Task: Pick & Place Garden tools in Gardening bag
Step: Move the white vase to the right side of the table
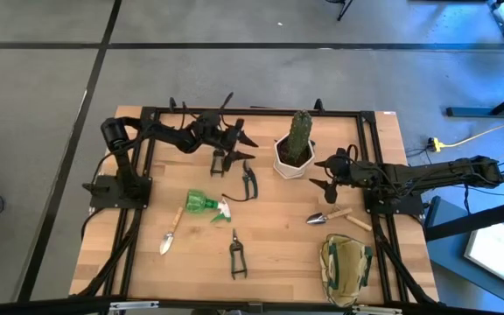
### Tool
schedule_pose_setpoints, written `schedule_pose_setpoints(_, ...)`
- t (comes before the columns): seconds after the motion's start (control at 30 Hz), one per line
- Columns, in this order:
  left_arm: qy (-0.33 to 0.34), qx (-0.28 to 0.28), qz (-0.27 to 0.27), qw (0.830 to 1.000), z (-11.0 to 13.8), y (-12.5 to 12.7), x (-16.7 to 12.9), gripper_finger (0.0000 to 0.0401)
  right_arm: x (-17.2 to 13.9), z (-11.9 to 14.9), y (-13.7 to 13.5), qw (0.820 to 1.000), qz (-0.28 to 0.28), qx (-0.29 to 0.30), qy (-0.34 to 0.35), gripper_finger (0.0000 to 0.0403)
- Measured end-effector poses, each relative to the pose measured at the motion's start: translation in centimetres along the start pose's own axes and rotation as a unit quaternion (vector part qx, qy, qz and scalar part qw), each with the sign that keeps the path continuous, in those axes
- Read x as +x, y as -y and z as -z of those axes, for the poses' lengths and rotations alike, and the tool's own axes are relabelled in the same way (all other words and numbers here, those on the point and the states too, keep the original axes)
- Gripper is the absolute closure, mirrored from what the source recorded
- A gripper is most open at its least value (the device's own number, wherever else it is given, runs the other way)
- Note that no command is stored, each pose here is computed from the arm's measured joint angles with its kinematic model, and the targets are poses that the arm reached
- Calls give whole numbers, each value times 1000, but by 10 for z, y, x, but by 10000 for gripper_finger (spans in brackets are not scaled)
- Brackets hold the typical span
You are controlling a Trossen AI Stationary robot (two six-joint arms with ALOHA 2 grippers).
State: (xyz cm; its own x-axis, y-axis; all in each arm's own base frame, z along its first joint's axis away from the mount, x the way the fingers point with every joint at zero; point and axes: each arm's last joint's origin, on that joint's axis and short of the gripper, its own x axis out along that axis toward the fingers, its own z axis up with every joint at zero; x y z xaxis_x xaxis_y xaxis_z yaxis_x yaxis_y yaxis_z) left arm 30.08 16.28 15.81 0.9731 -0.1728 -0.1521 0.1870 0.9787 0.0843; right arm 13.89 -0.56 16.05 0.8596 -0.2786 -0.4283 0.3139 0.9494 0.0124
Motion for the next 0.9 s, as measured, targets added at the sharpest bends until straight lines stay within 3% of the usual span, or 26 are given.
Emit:
schedule_pose_setpoints(0.2,-16,11,-72,997,-1,-10,-2,200,0,0,-1,1000,-3,0,0,100)
schedule_pose_setpoints(0.37,-45,3,-129,991,-7,-21,2,164,0,0,-1,1000,-3,0,0,100)
schedule_pose_setpoints(0.53,-64,-3,-110,992,-10,-24,5,126,0,0,-2,1000,-23,0,-3,100)
schedule_pose_setpoints(0.7,-66,-15,-105,992,-9,-24,6,115,0,0,-2,1000,-23,-2,-3,100)
schedule_pose_setpoints(0.9,-73,-24,-103,992,-6,-21,9,114,0,5,3,999,44,-6,-19,100)
